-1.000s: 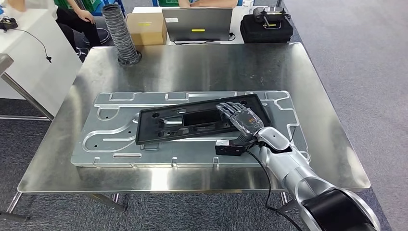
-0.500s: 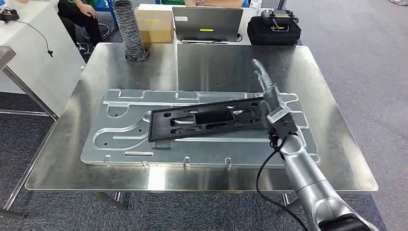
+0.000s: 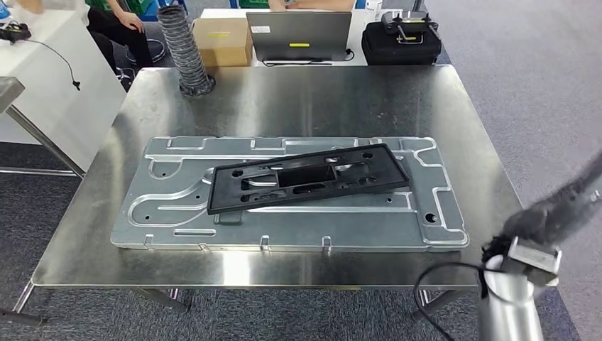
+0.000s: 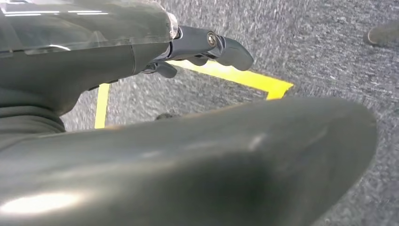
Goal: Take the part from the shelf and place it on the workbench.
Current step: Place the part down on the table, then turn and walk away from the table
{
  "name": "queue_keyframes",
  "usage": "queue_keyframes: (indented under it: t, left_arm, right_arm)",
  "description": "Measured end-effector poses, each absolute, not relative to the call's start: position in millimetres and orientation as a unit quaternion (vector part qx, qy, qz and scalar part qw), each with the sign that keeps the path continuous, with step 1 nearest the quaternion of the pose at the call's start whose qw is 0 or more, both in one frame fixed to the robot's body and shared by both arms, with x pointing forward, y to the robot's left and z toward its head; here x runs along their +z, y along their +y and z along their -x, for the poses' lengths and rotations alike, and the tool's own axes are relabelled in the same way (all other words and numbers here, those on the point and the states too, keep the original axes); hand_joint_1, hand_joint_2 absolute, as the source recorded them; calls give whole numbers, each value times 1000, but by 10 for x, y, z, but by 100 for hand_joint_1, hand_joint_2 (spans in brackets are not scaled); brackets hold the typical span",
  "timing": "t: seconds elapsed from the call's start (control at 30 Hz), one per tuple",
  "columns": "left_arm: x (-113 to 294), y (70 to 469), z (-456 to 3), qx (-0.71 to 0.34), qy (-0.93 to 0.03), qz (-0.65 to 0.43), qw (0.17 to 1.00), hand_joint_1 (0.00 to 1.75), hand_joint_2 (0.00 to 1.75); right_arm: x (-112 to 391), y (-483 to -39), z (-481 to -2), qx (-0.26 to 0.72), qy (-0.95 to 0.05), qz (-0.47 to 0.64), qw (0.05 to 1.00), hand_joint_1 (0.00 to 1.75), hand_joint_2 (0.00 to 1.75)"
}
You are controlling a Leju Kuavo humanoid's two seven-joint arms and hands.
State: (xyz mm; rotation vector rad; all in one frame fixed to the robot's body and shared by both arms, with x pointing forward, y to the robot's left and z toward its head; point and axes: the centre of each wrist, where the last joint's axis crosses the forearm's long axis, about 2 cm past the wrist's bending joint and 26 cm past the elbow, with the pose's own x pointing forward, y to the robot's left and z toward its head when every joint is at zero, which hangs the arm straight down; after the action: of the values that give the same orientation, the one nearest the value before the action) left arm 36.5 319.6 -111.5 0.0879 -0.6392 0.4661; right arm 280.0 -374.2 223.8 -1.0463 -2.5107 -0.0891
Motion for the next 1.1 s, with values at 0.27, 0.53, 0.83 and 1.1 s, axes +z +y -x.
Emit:
queue_keyframes:
  t: [0.27,0.53,0.83,1.1]
  left_arm:
    - [-1116,3191,-359,233,-315,-35,920,0,0]
    - [-1115,3187,-368,233,-316,-32,919,0,0]
    - [-1118,3165,-344,225,-315,-27,921,0,0]
    - [-1116,3136,-379,220,-306,-19,926,0,0]
  right_arm:
    - [1703,-4122,-2040,-53,-821,497,278,0,0]
    - [1547,-4262,-1753,-57,-785,536,305,0,0]
    - [1262,-4386,-1518,-34,-741,555,376,0,0]
    - [471,-4377,-1254,5,-643,543,540,0,0]
